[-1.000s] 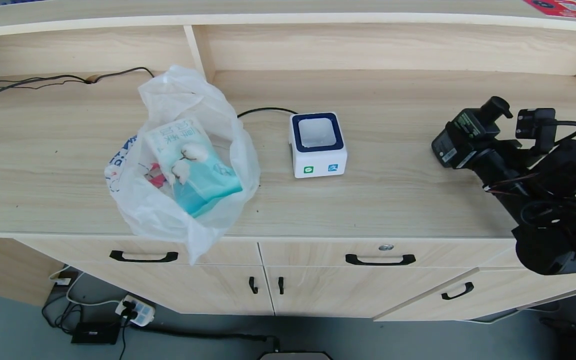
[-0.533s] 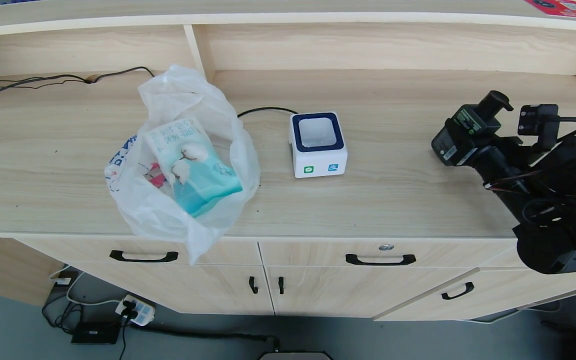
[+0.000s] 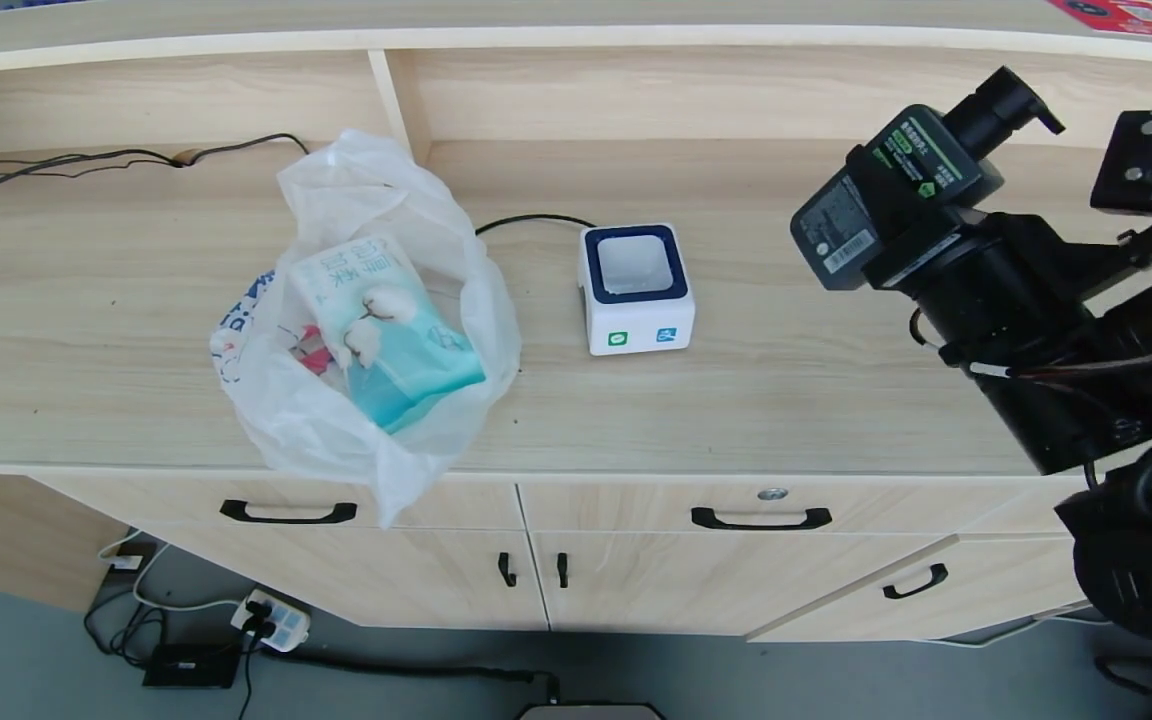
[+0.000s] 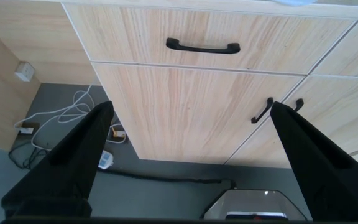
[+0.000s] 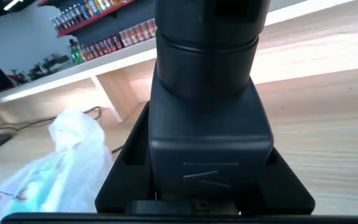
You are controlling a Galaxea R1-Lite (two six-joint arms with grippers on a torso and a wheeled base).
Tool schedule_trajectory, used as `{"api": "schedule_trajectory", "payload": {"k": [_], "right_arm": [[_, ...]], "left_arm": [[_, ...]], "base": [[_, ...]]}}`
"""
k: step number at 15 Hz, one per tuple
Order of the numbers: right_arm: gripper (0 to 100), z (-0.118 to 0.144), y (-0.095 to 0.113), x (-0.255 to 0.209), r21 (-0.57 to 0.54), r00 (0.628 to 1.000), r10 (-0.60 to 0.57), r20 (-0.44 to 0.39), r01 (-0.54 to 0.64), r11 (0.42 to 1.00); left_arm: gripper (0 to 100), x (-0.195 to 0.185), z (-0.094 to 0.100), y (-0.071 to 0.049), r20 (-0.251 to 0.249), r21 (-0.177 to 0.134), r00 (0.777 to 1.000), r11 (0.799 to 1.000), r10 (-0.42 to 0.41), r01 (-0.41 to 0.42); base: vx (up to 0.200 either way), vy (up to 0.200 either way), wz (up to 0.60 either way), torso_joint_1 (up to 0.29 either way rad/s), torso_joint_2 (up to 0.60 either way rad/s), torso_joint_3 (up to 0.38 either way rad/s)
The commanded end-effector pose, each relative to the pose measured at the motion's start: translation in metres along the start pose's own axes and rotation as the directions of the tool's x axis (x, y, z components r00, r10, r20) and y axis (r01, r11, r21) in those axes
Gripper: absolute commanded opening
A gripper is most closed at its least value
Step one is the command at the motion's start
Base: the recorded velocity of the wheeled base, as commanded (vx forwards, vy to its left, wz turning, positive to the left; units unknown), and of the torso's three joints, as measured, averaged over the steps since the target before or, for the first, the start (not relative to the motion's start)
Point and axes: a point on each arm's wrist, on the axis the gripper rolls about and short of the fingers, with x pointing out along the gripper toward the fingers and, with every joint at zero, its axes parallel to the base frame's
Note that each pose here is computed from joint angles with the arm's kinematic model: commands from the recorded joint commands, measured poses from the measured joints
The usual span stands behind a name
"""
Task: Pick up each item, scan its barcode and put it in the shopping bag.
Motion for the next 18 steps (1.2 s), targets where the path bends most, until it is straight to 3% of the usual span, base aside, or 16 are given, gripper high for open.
{"api": "schedule_trajectory", "payload": {"k": [1,4,9,14,18], "right_arm": [[0,0.025,0.056,-0.029,0.172,0.996,0.091,0.02,-0.093,0.981],[0,0.033,0.095,-0.05,0.343,0.974,0.226,0.006,-0.215,0.915],[0,0.048,0.133,-0.072,0.534,0.925,0.38,0.006,-0.324,0.781],[0,0.064,0.167,-0.093,0.618,0.863,0.506,0.014,-0.405,0.674],[0,0.08,0.176,-0.084,0.624,0.856,0.516,0.037,-0.423,0.657]], "left_arm": [[100,0.0,0.0,0.0,0.0,0.001,1.0,1.0,0.001,-0.001],[100,0.0,0.0,0.0,0.0,0.003,1.0,1.0,0.001,-0.001],[100,0.0,0.0,0.0,0.0,0.003,1.0,1.0,0.001,-0.001],[100,0.0,0.0,0.0,-0.002,0.001,1.0,1.0,0.0,0.0],[100,0.0,0.0,0.0,0.0,0.001,1.0,1.0,0.001,-0.001]], "base": [[0.0,0.0,0.0,0.0,0.0,0.0],[0.0,0.0,0.0,0.0,0.0,0.0],[0.0,0.0,0.0,0.0,0.0,0.0],[0.0,0.0,0.0,0.0,0.0,0.0],[0.0,0.0,0.0,0.0,0.0,0.0]]}}
